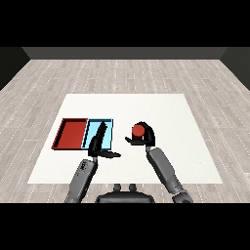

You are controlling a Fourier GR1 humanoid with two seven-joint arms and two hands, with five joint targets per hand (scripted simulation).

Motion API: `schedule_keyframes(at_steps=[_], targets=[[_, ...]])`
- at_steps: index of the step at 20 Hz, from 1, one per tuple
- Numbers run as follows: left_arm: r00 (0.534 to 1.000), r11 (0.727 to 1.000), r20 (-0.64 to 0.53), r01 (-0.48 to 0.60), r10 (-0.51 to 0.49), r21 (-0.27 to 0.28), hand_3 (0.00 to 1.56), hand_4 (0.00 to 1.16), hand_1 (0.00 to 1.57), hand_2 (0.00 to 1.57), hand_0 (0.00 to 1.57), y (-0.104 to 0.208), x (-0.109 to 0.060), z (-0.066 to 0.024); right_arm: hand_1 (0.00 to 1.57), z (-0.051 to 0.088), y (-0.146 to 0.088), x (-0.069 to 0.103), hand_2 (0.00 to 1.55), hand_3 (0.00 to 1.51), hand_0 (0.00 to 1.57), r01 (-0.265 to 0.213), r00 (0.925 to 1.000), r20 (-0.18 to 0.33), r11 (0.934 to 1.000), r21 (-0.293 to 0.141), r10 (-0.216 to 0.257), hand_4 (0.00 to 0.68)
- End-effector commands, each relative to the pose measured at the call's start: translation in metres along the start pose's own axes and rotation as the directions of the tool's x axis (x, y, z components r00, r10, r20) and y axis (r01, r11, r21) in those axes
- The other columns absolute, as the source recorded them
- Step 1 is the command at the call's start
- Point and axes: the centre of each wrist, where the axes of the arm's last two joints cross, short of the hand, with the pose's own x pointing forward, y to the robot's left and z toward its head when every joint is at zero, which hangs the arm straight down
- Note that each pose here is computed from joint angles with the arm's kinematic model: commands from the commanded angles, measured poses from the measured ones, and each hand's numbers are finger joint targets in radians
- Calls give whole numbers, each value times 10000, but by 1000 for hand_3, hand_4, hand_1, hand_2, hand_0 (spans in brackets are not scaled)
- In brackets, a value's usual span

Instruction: Pick the red can and put it in the red box

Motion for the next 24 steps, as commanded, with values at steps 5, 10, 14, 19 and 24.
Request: schedule_keyframes(at_steps=[5,10,14,19,24], targets=[[9998,9986,-74,-190,186,-493,0,0,0,0,0,-422,26,-170,1410,-87,5,8,1425,1413,1410,198,9983,551,9997,162,-206,645],[9990,9959,-309,-344,319,-842,0,0,0,0,0,-563,0,-144,1382,-46,386,201,1398,1391,1382,362,9968,684,9962,787,-416,629],[9996,9958,-223,-162,143,-899,0,0,0,0,0,-483,2,-244,1387,-63,483,195,1407,1396,1387,346,9961,776,9960,824,-410,611],[9983,9970,-584,-54,9,-778,0,0,0,0,0,-590,-52,-254,1410,-15,475,224,1432,1406,1410,633,9939,844,9933,968,-716,613],[9968,9951,-726,254,-324,-956,0,0,0,0,0,-739,-211,-348,1431,-25,688,271,1435,1401,1431,755,9929,808,9875,1384,-873,615]])
